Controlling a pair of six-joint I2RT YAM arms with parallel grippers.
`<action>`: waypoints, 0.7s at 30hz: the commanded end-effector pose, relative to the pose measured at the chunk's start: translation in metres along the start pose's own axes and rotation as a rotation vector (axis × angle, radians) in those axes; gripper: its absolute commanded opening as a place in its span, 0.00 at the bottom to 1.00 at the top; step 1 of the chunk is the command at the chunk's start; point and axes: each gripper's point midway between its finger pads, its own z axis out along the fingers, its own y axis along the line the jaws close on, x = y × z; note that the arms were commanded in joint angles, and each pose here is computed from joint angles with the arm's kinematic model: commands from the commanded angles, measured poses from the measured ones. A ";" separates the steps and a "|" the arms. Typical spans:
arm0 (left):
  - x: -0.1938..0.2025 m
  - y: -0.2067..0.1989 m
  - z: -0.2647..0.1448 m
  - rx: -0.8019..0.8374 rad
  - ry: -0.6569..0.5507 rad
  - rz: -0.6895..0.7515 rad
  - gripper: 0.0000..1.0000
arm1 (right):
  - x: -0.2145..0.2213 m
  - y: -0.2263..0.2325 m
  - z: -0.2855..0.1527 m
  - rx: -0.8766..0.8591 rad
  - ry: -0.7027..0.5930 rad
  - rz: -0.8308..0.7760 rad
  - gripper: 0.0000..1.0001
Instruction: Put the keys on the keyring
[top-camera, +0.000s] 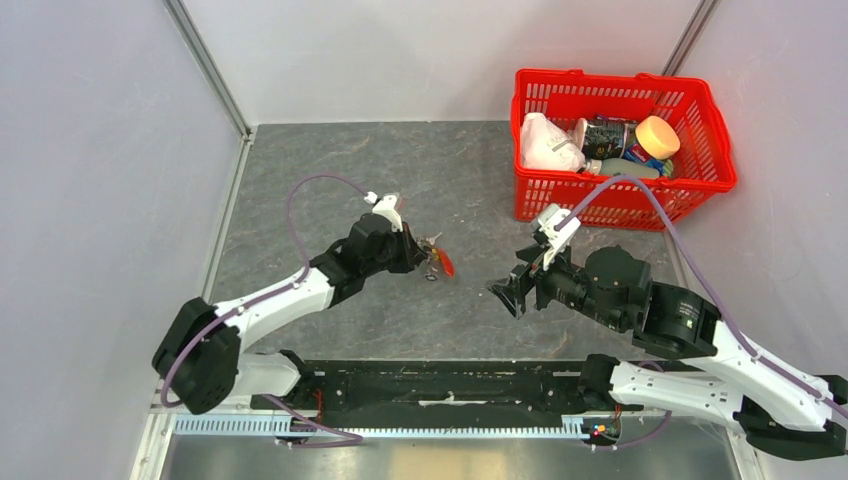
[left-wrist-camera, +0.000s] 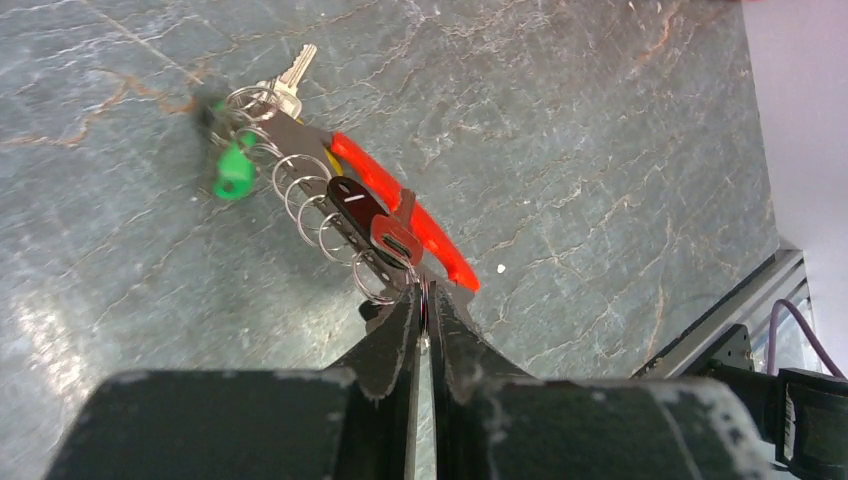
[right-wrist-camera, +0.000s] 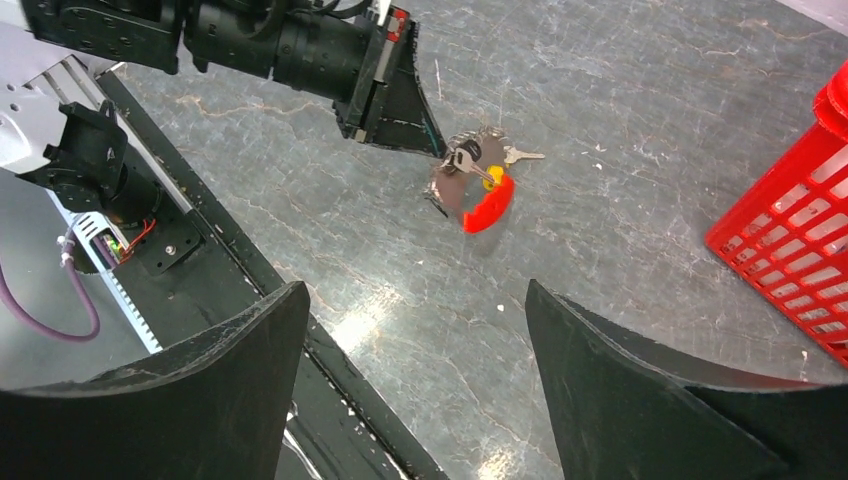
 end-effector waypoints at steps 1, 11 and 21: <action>-0.012 -0.033 0.014 0.160 -0.042 0.015 0.13 | 0.003 -0.003 -0.006 0.012 -0.005 0.018 0.88; -0.024 -0.083 -0.007 0.383 -0.050 0.011 0.58 | 0.007 -0.011 -0.009 0.053 0.008 0.032 0.97; -0.072 -0.117 -0.094 0.446 -0.159 0.144 0.83 | -0.015 -0.016 -0.002 0.114 -0.015 0.047 0.97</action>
